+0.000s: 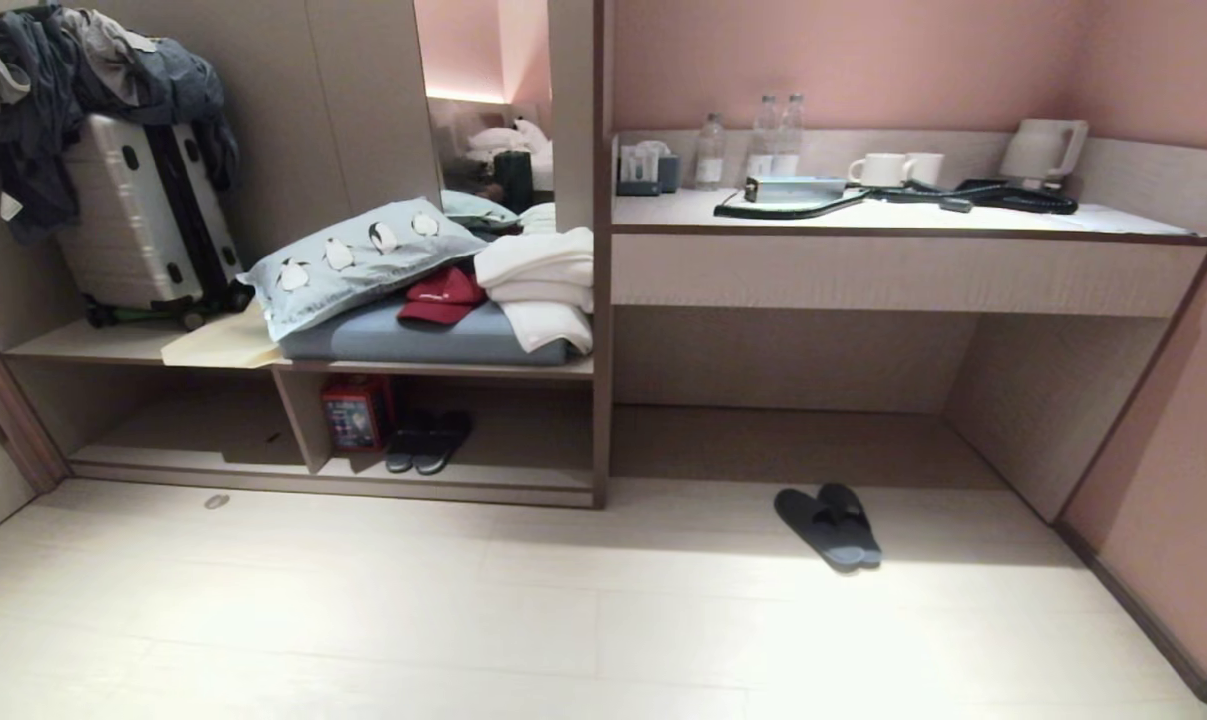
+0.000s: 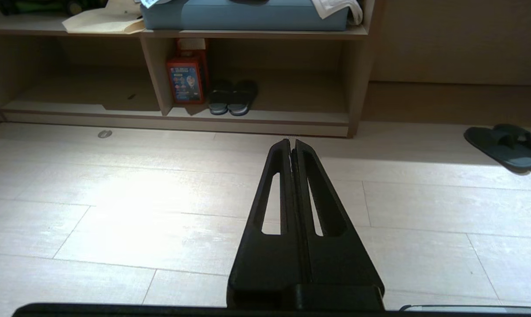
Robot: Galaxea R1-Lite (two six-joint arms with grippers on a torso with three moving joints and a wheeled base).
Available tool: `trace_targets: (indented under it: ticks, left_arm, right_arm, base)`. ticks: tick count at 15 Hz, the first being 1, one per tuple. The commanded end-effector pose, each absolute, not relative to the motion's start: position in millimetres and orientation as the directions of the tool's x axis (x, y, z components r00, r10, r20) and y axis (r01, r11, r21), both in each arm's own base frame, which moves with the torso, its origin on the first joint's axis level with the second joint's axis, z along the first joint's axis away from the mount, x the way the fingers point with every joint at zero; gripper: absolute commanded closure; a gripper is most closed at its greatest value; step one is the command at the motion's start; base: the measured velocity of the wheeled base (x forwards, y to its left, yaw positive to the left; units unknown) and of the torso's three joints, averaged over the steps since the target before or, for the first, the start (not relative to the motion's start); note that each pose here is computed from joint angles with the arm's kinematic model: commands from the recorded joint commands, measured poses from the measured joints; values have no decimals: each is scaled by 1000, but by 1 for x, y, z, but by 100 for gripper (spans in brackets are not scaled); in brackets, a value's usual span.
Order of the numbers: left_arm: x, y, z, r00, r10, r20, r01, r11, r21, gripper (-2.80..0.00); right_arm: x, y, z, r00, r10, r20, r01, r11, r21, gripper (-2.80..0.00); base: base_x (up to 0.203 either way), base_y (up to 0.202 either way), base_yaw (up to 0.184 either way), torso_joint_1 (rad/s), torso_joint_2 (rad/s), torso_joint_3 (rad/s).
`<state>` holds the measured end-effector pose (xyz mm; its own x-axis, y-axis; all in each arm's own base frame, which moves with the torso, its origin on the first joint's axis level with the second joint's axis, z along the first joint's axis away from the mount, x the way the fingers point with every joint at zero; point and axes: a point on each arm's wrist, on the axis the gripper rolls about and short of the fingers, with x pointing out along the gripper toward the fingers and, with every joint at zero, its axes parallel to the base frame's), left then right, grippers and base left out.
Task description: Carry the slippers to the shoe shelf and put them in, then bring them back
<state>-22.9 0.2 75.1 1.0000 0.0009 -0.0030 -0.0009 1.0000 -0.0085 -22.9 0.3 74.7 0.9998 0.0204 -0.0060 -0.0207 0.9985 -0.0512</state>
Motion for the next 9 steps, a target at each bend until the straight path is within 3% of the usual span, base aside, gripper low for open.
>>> trace_targets:
  ticks: [1, 9]
  left_arm:
    - [-23, 0, 75, 1000, 2, -6, -2, 1000, -9, 0]
    - [-23, 0, 75, 1000, 2, -6, -2, 1000, -9, 0]
  right_arm:
    - [-23, 0, 75, 1000, 21, -6, -22, 998, -52, 0]
    - [-23, 0, 75, 1000, 21, -6, -22, 998, -52, 0]
  base:
    - [-198, 0, -1, 2, 2, 2]
    - [-195, 0, 1, 2, 1, 2]
